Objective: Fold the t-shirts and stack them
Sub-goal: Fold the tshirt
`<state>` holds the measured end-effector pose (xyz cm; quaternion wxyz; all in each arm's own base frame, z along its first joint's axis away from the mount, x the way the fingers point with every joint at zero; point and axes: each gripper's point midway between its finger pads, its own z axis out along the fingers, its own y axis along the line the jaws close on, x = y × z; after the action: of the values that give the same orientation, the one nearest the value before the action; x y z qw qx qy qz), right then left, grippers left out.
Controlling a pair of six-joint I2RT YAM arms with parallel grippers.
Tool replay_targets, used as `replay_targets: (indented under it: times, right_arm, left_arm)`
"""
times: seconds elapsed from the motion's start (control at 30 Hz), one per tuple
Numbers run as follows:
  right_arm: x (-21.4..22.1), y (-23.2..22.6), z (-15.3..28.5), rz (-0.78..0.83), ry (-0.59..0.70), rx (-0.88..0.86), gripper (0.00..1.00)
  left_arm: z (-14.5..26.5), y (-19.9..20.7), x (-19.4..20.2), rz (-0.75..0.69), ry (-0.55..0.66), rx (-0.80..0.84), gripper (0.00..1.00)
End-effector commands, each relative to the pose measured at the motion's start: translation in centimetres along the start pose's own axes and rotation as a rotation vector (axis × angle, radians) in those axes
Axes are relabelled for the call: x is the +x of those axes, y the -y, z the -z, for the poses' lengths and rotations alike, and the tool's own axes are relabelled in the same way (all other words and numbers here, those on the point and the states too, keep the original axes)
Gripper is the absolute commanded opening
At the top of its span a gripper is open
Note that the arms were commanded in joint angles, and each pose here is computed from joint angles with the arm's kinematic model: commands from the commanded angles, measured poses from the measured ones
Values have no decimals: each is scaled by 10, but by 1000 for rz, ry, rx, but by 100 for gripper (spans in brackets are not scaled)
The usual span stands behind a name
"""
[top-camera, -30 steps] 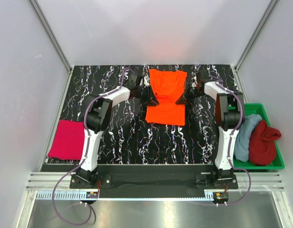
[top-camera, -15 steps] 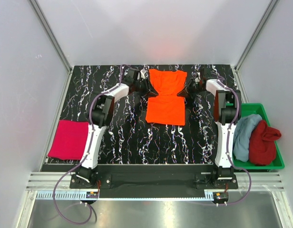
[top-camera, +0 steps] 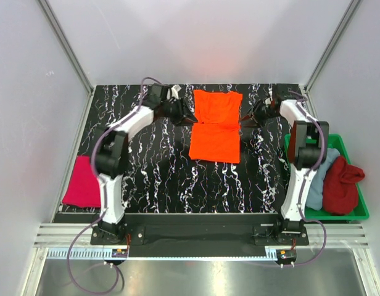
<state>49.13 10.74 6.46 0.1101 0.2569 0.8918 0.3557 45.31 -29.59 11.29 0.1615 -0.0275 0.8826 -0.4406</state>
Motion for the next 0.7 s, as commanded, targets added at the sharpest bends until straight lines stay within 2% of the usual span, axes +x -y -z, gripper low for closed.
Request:
replay_targets:
  times: [0.0, 0.1, 0.17, 0.33, 0.53, 0.67]
  right_arm:
    - [22, -27, 60, 124, 68, 6, 46]
    - [57, -28, 64, 129, 17, -17, 47]
    - [83, -24, 53, 128, -48, -35, 46]
    - [125, -31, 26, 137, -131, -55, 45]
    - [142, -11, 0, 92, -199, -30, 42]
    - [148, 7, -10, 73, -230, -2, 41]
  left_arm:
    - [51, 45, 16, -116, 65, 48, 40]
    - [51, 47, 47, -106, 36, 66, 40]
    - [46, 54, 63, -73, 12, 101, 39]
    - [23, 50, 75, -24, -12, 158, 37]
    - [-5, 26, 80, 24, -58, 140, 34]
    - [-14, -3, 99, 52, -101, 95, 34]
